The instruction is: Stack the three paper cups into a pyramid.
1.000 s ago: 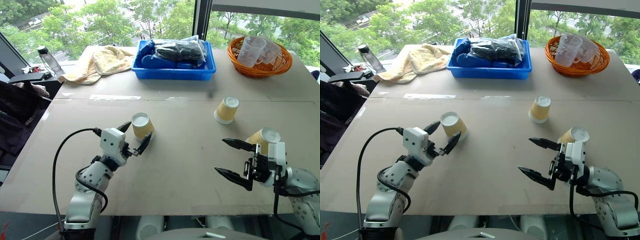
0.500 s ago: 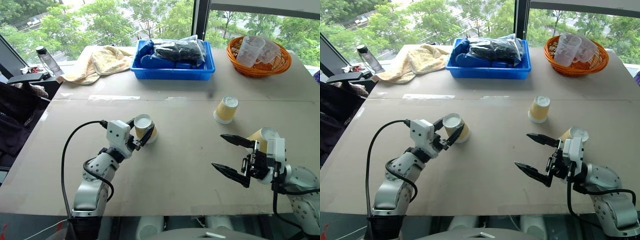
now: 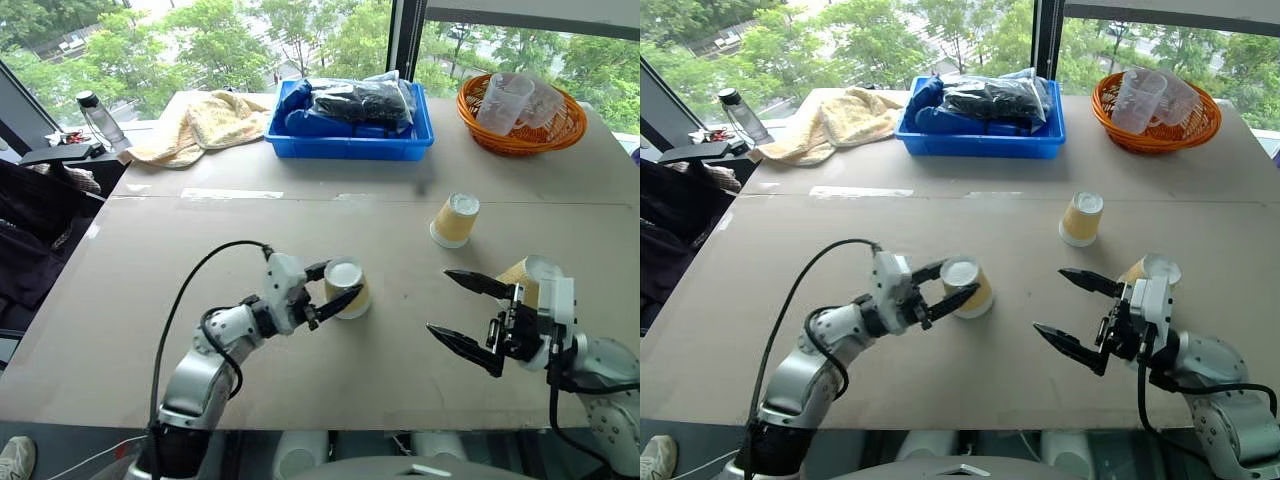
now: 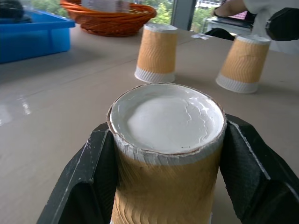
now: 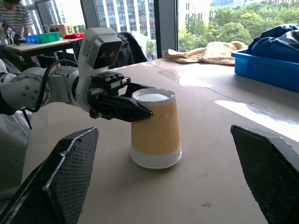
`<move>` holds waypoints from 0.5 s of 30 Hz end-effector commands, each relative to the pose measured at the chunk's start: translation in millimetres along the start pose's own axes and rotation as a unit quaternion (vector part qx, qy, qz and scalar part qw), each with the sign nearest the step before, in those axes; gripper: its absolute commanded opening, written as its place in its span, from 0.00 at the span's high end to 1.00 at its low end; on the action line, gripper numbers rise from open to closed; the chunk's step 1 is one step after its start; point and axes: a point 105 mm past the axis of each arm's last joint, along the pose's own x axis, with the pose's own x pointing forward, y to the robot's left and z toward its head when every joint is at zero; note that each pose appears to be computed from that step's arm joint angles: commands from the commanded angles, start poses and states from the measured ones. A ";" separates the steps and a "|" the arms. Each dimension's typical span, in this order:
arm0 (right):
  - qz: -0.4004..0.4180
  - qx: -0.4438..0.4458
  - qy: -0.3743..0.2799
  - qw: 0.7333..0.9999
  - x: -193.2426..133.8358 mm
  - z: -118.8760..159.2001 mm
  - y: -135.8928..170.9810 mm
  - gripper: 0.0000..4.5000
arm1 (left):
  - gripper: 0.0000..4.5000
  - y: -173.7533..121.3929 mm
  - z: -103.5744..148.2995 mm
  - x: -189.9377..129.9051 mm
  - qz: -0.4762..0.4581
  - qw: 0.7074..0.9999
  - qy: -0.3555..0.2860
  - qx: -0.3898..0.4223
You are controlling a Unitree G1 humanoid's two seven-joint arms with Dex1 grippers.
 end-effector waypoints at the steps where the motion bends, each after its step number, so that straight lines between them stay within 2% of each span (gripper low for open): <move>1: -0.013 -0.028 -0.010 0.999 -5.1 11.1 0.4 0.00 | 0.46 -7.4 -1.1 17.6 -0.055 0.998 0.010 0.020; 5: -0.026 -0.029 -0.010 0.999 -7.6 9.5 1.4 0.00 | 0.46 -8.5 -3.5 26.0 -0.085 0.996 0.014 0.034; 7: -0.034 -0.031 -0.011 0.999 -8.1 9.4 0.6 0.00 | 0.24 -7.7 -3.1 27.3 -0.089 0.995 0.012 0.046; 8: -0.037 -0.033 -0.011 0.999 -8.1 9.5 0.2 0.00 | 0.19 -7.1 -1.8 27.5 -0.090 0.995 0.008 0.049; 10: -0.051 -0.037 -0.018 0.998 -9.3 11.1 -1.6 0.00 | 0.01 -3.2 4.0 26.6 -0.081 0.995 -0.005 0.055; 15: -0.116 -0.071 -0.045 0.990 -21.5 23.5 -13.6 0.00 | 0.01 -0.9 40.8 9.0 -0.081 0.992 -0.065 0.069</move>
